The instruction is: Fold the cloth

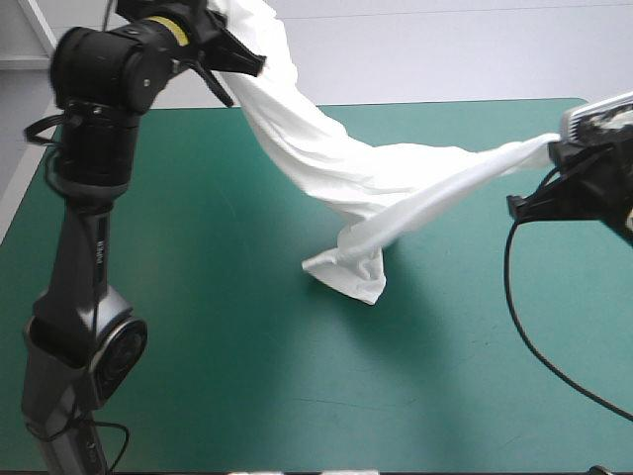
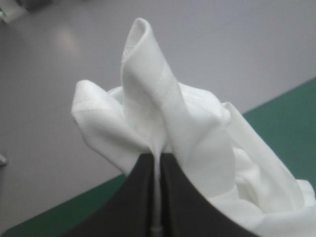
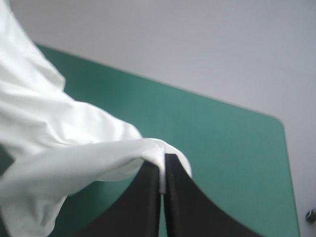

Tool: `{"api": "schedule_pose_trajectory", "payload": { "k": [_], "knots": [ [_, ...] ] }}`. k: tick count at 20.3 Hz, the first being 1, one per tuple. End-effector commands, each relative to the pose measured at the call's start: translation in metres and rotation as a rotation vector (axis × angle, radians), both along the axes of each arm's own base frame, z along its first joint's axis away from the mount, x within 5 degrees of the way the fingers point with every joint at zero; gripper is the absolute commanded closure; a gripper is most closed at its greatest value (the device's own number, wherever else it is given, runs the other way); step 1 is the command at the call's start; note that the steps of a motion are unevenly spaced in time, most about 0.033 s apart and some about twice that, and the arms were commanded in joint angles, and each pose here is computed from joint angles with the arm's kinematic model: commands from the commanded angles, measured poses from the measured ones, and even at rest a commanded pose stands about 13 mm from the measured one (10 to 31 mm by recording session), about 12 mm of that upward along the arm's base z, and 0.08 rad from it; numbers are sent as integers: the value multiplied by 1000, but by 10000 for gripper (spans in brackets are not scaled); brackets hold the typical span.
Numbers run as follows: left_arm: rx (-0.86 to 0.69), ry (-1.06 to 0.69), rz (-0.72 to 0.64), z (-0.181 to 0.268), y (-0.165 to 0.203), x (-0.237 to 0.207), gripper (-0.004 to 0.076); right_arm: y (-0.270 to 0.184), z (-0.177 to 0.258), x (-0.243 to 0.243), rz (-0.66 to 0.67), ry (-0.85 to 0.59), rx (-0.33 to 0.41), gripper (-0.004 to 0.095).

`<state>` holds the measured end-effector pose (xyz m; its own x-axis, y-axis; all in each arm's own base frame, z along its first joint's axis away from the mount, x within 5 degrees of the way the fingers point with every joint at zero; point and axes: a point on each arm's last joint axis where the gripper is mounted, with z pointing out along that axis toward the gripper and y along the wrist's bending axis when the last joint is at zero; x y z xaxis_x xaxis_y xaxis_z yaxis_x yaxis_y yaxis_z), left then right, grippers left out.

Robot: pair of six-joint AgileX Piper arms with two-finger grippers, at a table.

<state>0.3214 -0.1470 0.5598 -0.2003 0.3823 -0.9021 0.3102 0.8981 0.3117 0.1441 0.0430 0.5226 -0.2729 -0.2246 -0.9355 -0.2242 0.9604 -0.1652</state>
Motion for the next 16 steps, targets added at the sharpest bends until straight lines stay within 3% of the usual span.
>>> {"api": "schedule_pose_trajectory", "payload": {
  "k": [1, 3, 8, 11, 16],
  "knots": [
    [-36, -275, 117, 61, 45, -61, 705, -16, 49, -26, -18, -262, 15, 925],
    [-32, -353, 189, 80, 67, -89, 705, -22, 70, -40, -9, -383, 32, 925],
    [-47, -514, 315, 111, 112, -153, 705, -27, 104, -61, 24, -653, -8, 925],
    [-73, -583, 330, 122, 132, -189, 705, -29, 123, -75, 40, -823, 26, 925],
    [-22, -556, 334, 121, 142, -206, 705, -23, 130, -70, 64, -893, 50, 925]
  ]
}}
